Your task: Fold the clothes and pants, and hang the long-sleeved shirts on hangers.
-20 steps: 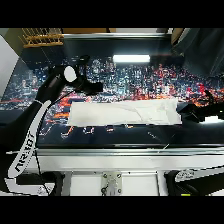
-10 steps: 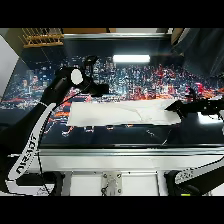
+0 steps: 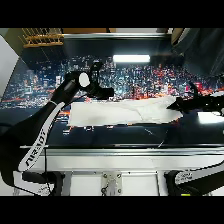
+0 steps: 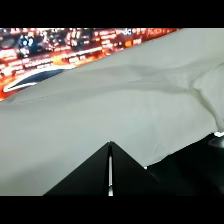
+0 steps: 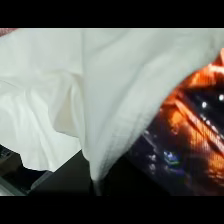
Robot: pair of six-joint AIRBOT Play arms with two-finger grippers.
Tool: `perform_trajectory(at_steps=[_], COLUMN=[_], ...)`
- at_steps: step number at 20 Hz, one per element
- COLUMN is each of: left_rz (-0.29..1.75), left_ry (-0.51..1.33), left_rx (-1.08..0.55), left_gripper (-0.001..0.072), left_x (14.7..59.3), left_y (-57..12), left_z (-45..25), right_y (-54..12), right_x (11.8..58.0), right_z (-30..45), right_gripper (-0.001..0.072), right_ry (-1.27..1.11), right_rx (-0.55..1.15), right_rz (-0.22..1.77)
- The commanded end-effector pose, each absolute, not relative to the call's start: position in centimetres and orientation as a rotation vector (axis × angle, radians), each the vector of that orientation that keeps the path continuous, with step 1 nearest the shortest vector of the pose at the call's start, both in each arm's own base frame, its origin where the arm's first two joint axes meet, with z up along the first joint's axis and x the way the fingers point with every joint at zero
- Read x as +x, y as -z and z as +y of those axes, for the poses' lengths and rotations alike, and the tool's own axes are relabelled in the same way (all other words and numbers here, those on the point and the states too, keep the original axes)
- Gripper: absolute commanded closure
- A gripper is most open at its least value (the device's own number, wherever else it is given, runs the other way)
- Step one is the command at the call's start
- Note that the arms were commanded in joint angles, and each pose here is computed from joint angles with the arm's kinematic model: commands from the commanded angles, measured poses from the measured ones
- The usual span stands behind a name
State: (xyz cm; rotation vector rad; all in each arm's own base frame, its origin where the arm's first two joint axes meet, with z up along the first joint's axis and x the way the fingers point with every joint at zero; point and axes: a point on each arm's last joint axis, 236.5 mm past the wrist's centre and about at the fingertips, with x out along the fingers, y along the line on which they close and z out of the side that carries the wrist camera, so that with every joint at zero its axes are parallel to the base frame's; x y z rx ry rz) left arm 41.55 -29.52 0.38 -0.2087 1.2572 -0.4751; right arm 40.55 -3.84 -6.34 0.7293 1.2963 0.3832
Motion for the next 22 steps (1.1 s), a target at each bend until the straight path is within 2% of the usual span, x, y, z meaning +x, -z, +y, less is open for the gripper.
perform_trajectory(at_steps=[1,4,10,16,19,22], left_rz=[1.262,1.285,1.346,1.377,1.429,1.414], left_ry=[0.527,0.587,0.701,0.783,0.792,0.741], left_rx=[-0.311,-0.385,-0.3,-0.239,-0.213,-0.169], left_gripper=[0.0699,0.0699,0.0699,0.0699,0.0699,0.0699], left_x=[41.9,41.3,39.7,38.1,37.3,38.9], left_y=[2.1,4.4,7.6,9.6,10.7,10.5], left_z=[-33.4,-36.9,-43.3,-47.7,-47.6,-45.5], right_y=[1.6,-3.8,-11.6,-13.8,-14.2,-14.2], right_x=[39.8,39.7,40.0,39.8,39.6,39.4], right_z=[-4.6,-3.6,1.9,7.5,9.3,10.1], right_gripper=[0.0697,0.0697,0.0697,0.0697,0.0697,0.0697], right_ry=[-0.329,-0.31,-0.319,-0.386,-0.414,-0.416], right_rx=[0.627,0.537,0.347,0.229,0.212,0.221], right_rz=[1.317,1.315,1.308,1.302,1.3,1.309])
